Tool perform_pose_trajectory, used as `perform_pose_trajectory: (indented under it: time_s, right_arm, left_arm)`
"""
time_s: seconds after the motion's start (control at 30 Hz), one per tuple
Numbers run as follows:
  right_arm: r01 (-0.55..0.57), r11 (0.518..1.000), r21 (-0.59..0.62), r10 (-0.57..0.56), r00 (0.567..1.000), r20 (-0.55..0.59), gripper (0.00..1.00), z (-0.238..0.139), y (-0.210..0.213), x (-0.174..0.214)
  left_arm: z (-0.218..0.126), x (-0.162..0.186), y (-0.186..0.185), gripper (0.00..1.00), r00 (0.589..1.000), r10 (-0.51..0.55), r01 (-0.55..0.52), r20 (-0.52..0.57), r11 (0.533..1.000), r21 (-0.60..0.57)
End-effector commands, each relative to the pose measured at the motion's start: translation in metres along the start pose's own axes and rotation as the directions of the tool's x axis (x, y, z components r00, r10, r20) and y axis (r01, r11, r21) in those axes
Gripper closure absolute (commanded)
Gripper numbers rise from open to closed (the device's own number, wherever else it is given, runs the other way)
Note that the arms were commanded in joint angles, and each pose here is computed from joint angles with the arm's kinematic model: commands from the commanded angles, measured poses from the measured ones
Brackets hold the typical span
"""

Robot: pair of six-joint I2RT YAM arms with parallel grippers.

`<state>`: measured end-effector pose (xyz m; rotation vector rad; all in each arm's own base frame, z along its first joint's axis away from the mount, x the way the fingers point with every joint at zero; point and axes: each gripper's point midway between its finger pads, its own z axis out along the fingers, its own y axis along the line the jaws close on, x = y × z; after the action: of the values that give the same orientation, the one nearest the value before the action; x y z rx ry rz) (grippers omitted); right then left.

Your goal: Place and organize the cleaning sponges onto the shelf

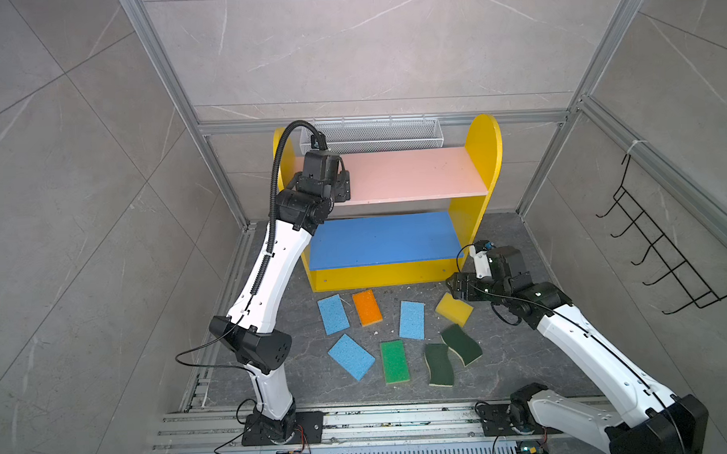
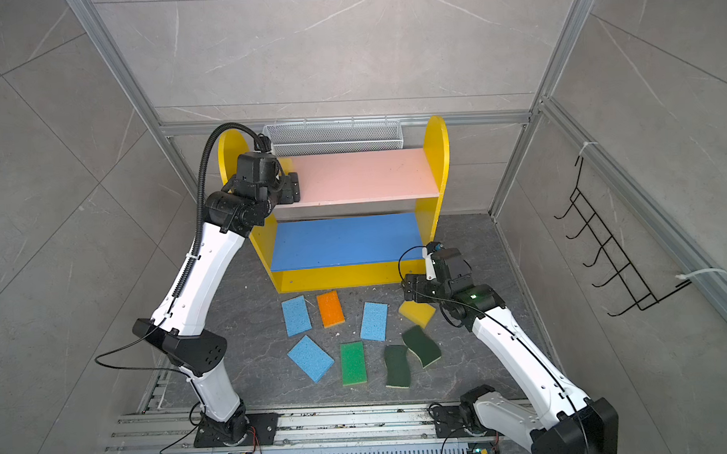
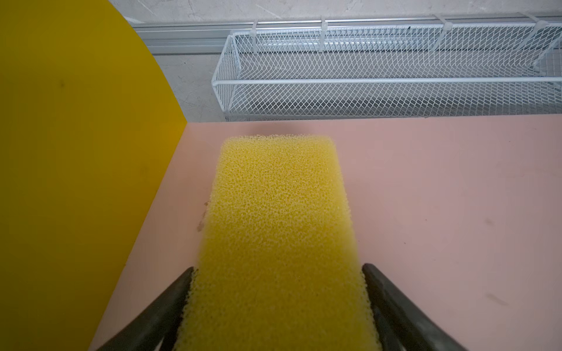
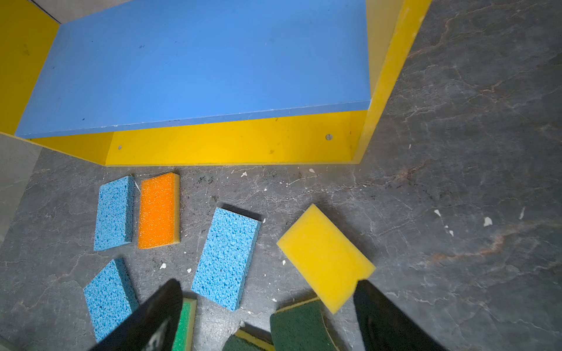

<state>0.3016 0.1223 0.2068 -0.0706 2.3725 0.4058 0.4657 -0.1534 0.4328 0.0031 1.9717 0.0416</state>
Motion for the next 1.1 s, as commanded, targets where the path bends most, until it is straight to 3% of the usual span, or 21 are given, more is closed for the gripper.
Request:
perform_pose_trajectory:
  time_s: [0.0, 0.3, 1.07]
  right_arm:
    - [0.000, 1.000, 0.005, 0.000, 1.000, 0.020, 0.10, -0.009, 0.002, -0.007]
    - [-0.002, 1.000, 0.003, 0.001, 1.000, 0.021, 0.10, -0.009, 0.003, -0.008]
    - [0.015, 1.000, 0.015, -0.015, 1.000, 0.019, 0.09, -0.013, 0.001, -0.007]
  left_arm:
    - [0.000, 0.002, 0.001, 0.16, 1.000, 0.001, -0.001, -0.012, 1.000, 0.006]
    - [0.008, 0.008, -0.002, 0.22, 0.998, 0.057, -0.057, -0.029, 0.998, 0.006]
    - [-0.007, 0.007, -0.005, 0.11, 0.999, 0.003, 0.000, -0.039, 0.998, 0.065]
